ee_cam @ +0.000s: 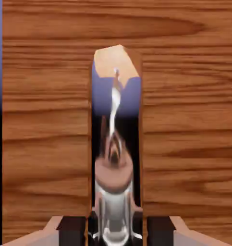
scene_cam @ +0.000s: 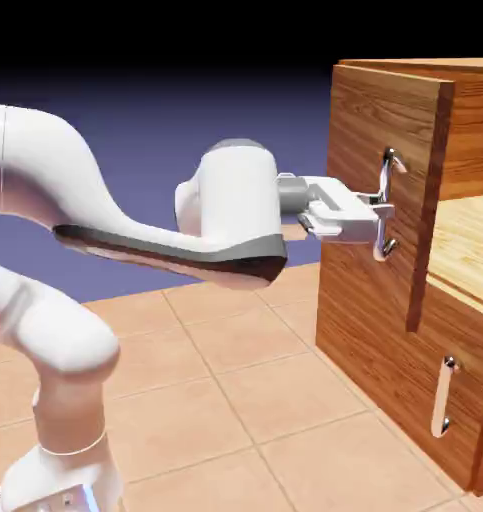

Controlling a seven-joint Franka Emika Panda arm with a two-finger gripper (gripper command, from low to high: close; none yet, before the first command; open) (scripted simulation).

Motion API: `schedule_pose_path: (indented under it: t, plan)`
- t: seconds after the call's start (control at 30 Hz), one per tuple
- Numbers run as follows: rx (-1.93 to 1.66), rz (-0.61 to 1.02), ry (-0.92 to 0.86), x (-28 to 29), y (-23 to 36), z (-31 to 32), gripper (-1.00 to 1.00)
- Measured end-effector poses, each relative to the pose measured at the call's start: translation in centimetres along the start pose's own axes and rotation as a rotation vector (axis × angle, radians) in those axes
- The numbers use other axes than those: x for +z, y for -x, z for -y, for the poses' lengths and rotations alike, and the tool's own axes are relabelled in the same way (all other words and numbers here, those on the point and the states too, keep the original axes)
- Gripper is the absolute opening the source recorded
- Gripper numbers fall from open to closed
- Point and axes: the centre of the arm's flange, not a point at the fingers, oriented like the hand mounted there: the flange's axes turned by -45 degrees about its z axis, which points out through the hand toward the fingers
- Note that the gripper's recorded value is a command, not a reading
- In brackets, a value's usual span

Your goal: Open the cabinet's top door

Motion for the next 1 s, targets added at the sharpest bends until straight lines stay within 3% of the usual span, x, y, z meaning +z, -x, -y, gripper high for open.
schedule_pose_path:
  t: [0.43,1.0]
  plan:
    - [-0.001,0.0,-0.211,-9.5,0.0,-4.1,-1.0]
    - [-0.002,0.0,-0.391,-16.7,0.0,-9.1,-1.0]
